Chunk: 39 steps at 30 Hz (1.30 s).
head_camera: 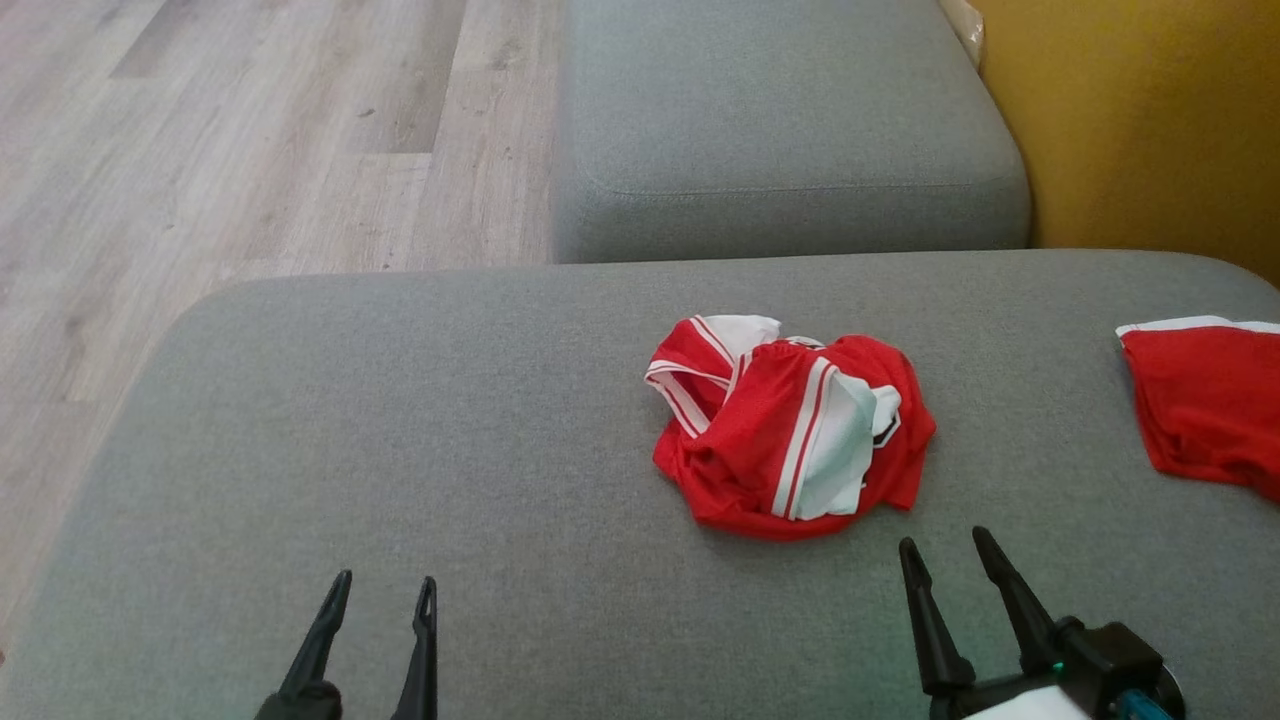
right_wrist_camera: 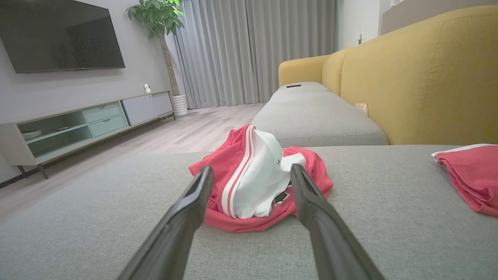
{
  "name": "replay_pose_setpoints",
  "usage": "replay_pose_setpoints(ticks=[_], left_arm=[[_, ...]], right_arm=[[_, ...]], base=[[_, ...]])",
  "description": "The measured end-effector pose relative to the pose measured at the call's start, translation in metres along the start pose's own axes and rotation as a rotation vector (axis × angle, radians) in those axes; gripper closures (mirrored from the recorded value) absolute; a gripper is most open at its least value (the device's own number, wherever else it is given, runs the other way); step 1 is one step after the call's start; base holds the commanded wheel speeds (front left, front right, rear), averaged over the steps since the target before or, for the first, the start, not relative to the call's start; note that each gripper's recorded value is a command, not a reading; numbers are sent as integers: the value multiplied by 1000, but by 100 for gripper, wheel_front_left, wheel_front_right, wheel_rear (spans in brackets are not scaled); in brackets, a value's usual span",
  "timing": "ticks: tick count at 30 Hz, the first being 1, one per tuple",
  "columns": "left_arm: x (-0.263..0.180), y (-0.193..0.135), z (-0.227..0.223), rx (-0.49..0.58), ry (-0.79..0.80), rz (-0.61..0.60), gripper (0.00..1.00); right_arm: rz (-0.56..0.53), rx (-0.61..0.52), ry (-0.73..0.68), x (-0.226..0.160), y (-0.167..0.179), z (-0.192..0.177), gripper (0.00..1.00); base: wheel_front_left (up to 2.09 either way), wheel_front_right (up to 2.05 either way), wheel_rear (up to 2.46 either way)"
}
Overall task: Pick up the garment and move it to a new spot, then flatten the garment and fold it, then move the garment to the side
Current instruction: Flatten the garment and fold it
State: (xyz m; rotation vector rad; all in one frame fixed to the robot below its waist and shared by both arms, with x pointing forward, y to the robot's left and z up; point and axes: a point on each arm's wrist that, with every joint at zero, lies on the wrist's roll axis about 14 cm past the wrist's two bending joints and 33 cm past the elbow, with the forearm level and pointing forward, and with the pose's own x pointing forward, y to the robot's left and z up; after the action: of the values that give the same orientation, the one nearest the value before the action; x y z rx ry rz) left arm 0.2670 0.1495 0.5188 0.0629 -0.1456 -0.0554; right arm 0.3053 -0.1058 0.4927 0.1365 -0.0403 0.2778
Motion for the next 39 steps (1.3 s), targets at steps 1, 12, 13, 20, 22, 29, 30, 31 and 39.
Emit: replay_pose_setpoints(ticks=[1, 12, 13, 20, 22, 29, 30, 31, 39], left_arm=[[0, -1, 0, 0, 0, -6, 0], [1, -4, -2, 3, 6, -18, 0], [1, -5, -2, 2, 7, -20, 0], [4, -11, -5, -4, 20, -48, 0], [6, -16, -6, 0, 23, -66, 0], [37, -53, 9, -5, -36, -211, 0], [45, -61, 14, -7, -53, -245, 0], [53, -71, 19, -6, -73, -279, 0], [110, -156, 26, 27, -115, -605, 0]], right_arm=[[0, 0, 0, 0, 0, 0, 0], [-1, 2, 7, 0, 0, -2, 0], [-1, 3, 8, 0, 0, -2, 0], [-7, 7, 18, 0, -2, -5, 0], [-9, 10, 23, 0, -2, -7, 0], [-17, 12, 50, 2, -5, -14, 0], [-17, 12, 56, 3, -5, -16, 0], [-17, 11, 63, 4, -5, -18, 0], [-7, 5, 78, 26, -9, -21, 0]], base=[[0, 0, 0], [0, 0, 0], [0, 0, 0], [0, 0, 0], [0, 0, 0], [0, 0, 0], [0, 0, 0], [0, 0, 0], [0, 0, 0]])
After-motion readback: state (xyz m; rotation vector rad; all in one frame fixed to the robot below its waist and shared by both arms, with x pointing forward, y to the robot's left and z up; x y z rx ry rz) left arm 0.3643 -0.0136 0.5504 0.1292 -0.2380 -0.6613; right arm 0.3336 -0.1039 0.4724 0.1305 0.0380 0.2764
